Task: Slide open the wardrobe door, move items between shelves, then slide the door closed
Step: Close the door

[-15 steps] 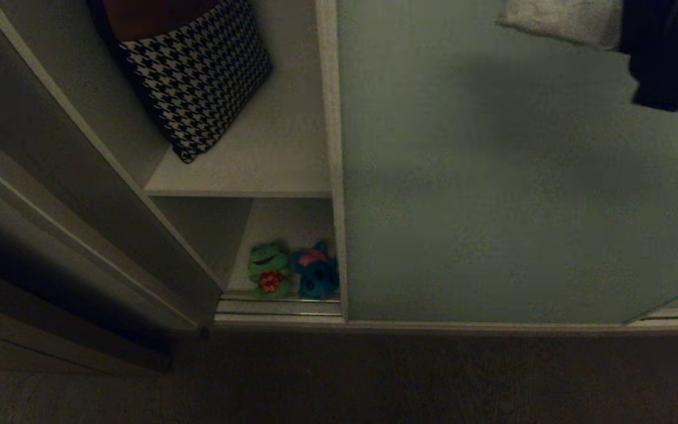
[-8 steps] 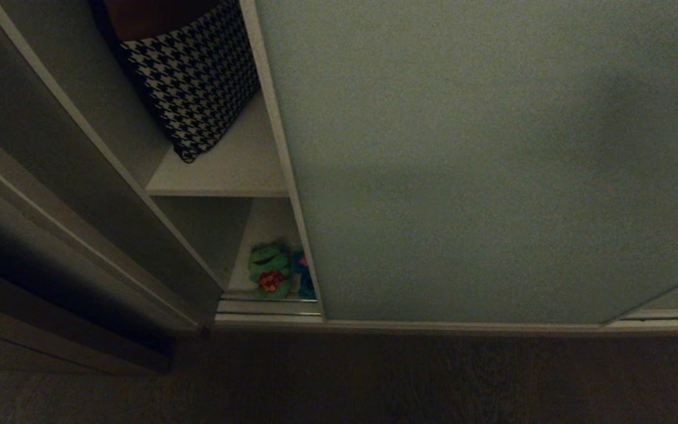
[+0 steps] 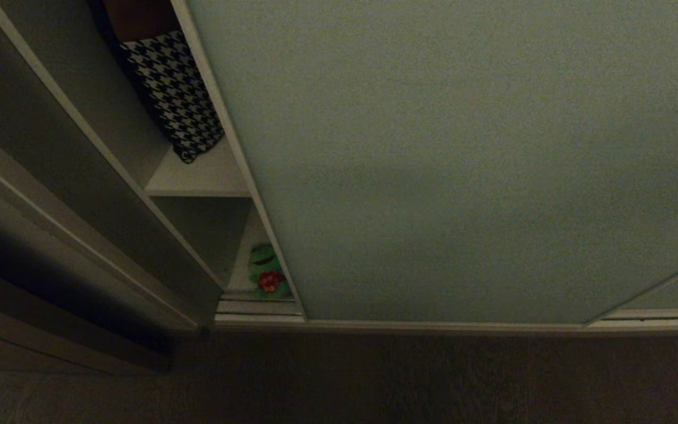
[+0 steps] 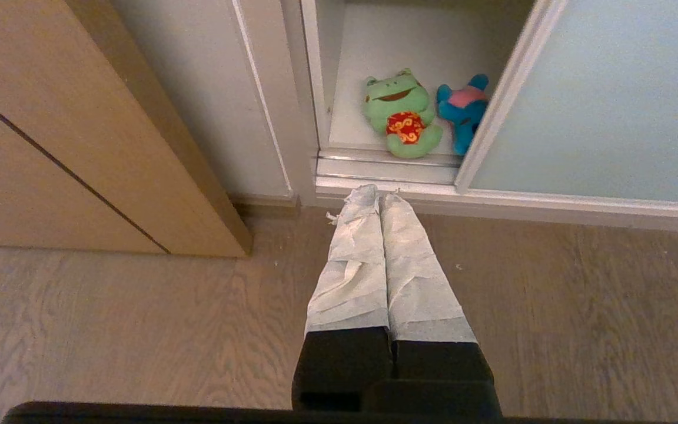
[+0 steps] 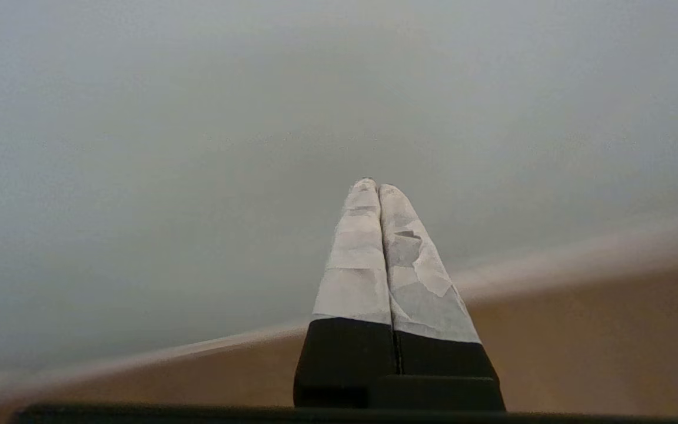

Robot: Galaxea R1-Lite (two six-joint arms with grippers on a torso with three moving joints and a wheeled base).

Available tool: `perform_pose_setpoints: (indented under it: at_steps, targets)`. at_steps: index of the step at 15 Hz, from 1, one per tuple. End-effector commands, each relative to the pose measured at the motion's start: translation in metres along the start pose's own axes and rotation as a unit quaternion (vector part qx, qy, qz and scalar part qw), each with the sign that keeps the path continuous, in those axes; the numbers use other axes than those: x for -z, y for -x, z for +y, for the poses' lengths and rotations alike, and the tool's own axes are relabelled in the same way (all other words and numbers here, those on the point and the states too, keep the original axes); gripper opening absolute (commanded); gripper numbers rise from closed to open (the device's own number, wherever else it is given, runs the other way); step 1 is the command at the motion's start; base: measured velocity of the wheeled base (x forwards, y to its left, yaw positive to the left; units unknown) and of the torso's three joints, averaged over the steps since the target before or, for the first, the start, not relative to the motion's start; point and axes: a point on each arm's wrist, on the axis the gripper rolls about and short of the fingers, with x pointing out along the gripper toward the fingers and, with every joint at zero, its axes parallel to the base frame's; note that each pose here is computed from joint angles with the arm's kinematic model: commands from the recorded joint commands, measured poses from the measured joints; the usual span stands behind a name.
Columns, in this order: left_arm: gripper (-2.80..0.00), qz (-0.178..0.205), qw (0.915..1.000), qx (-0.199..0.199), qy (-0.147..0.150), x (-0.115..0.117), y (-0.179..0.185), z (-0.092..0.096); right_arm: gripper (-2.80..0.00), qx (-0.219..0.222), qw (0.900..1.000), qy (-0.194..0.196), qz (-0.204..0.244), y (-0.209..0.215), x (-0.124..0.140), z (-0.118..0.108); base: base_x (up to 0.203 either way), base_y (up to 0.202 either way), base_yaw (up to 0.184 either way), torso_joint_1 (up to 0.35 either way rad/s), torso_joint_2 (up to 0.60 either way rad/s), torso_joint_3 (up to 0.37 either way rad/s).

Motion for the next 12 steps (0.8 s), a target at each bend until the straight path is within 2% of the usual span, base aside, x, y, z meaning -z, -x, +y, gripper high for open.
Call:
perform_pose_setpoints:
  at_steps: [1, 3, 5, 6, 8, 10, 12]
  targets:
    - [-2.8, 0.001, 1.0, 0.0, 0.0, 0.0, 0.0, 0.0, -2.8, 0.108, 0.994, -0.003, 0.0, 0.011, 0.013, -0.007, 0.0, 0.0, 0.0, 0.0, 0.0, 0.0]
    - [-2.8, 0.001, 1.0, 0.0, 0.0, 0.0, 0.0, 0.0, -2.8, 0.204, 0.978, -0.029, 0.028, 0.003, 0.025, -0.02, 0.0, 0.0, 0.0, 0.0, 0.0, 0.0]
    - [-2.8, 0.001, 1.0, 0.0, 0.0, 0.0, 0.0, 0.0, -2.8, 0.257, 0.961, -0.088, 0.051, -0.019, 0.027, -0.042, 0.0, 0.0, 0.0, 0.0, 0.0, 0.0]
    - [-2.8, 0.001, 1.0, 0.0, 0.0, 0.0, 0.0, 0.0, -2.8, 0.274, 0.954, -0.116, 0.048, -0.03, 0.02, -0.053, 0.0, 0.0, 0.0, 0.0, 0.0, 0.0]
    - [-2.8, 0.0, 1.0, 0.0, 0.0, 0.0, 0.0, 0.0, -2.8, 0.289, 0.945, -0.152, 0.02, -0.05, -0.007, -0.073, 0.0, 0.0, 0.0, 0.0, 0.0, 0.0]
    - [-2.8, 0.001, 1.0, 0.0, 0.0, 0.0, 0.0, 0.0, -2.8, 0.284, 0.941, -0.186, -0.012, -0.067, -0.033, -0.092, 0.0, 0.0, 0.0, 0.0, 0.0, 0.0]
    - [-2.8, 0.001, 1.0, 0.0, 0.0, 0.0, 0.0, 0.0, -2.8, 0.237, 0.949, -0.209, -0.011, -0.082, -0.046, -0.111, 0.0, 0.0, 0.0, 0.0, 0.0, 0.0]
